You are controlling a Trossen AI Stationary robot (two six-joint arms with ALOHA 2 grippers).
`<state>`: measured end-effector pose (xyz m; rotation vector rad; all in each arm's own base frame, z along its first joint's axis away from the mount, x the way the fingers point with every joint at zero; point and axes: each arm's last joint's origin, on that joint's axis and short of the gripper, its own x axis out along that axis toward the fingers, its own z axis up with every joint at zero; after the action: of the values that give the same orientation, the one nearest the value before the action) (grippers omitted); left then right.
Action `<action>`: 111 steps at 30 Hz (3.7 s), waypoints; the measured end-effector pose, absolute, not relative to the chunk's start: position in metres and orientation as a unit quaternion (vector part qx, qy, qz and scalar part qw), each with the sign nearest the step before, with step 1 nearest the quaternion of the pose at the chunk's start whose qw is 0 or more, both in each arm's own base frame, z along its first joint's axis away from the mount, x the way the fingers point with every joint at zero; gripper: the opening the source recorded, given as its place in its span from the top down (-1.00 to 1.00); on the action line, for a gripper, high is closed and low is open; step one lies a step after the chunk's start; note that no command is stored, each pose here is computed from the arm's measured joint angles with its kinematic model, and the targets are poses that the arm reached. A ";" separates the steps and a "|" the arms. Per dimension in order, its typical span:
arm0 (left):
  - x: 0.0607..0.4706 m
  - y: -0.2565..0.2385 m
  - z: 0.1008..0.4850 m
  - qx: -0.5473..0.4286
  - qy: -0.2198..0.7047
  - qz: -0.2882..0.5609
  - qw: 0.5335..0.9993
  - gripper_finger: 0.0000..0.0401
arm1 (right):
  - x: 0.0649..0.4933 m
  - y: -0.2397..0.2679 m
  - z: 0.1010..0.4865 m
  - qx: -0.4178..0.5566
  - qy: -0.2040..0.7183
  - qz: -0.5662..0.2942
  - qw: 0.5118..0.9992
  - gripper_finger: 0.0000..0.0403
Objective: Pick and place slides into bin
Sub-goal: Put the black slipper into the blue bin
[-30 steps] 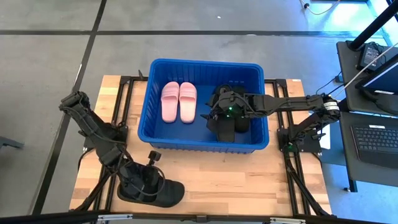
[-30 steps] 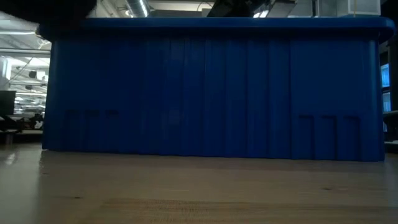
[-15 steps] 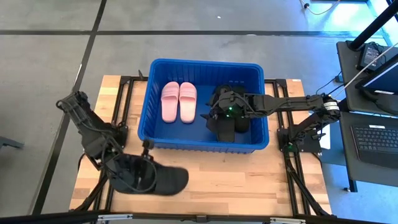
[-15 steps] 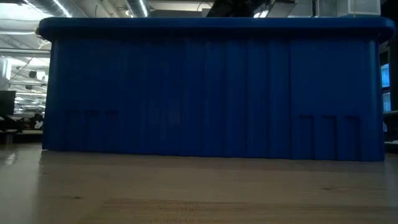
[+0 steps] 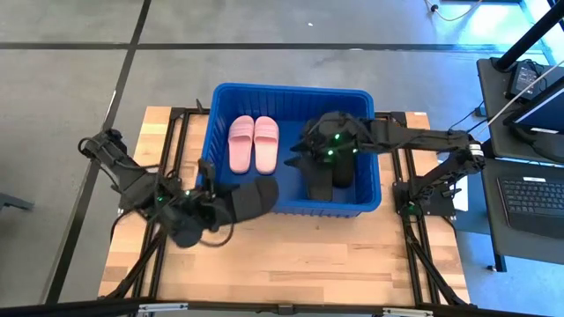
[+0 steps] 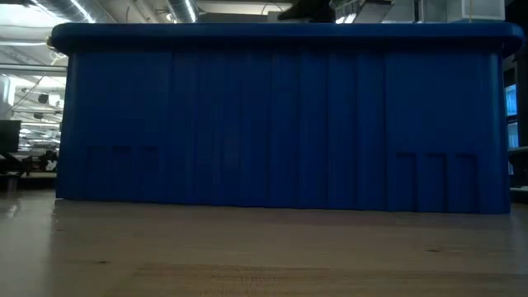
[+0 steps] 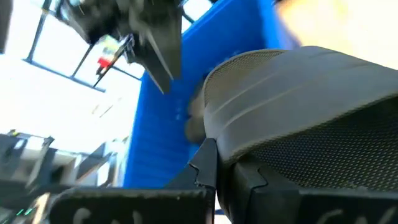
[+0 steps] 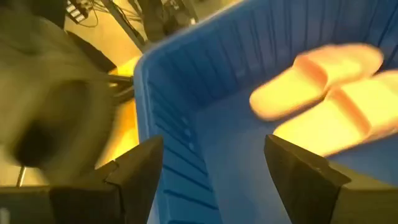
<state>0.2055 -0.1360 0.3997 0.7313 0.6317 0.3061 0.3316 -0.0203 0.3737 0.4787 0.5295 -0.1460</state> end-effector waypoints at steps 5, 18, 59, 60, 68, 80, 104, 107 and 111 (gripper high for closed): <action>0.220 -0.109 0.401 0.367 0.319 0.219 0.846 0.97 | 0.320 -0.025 0.416 0.172 0.244 -0.067 0.952 -0.39; 0.255 -0.025 0.406 0.234 0.329 0.371 0.836 0.97 | 0.313 -0.019 0.452 -0.027 0.200 -0.013 0.979 -0.39; 0.316 0.031 0.383 0.146 0.301 0.425 0.842 0.97 | 0.372 -0.014 0.384 -0.206 0.304 -0.276 0.888 -0.13; 0.316 0.031 0.383 0.144 0.301 0.420 0.844 0.97 | 0.372 -0.014 0.384 -0.209 0.306 -0.279 0.886 -0.08; 0.316 0.031 0.382 0.152 0.309 0.407 0.846 0.97 | 0.371 -0.016 0.384 -0.218 0.311 -0.283 0.881 0.33; 0.316 0.030 0.382 0.152 0.313 0.402 0.847 0.97 | 0.370 -0.016 0.384 -0.230 0.317 -0.279 0.877 0.83; 0.316 0.021 0.383 0.154 0.309 0.389 0.854 0.69 | 0.370 -0.017 0.383 -0.242 0.325 -0.273 0.873 0.92; 0.317 0.019 0.383 0.149 0.308 0.374 0.862 0.59 | 0.370 -0.017 0.382 -0.243 0.327 -0.272 0.872 0.92; 0.317 0.014 0.383 0.152 0.309 0.363 0.866 0.35 | 0.371 -0.017 0.382 -0.242 0.326 -0.272 0.872 0.92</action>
<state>0.3170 0.0142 0.3828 0.3176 0.6462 0.7593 0.3707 -0.0173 0.3820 -0.5067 0.6819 -0.5691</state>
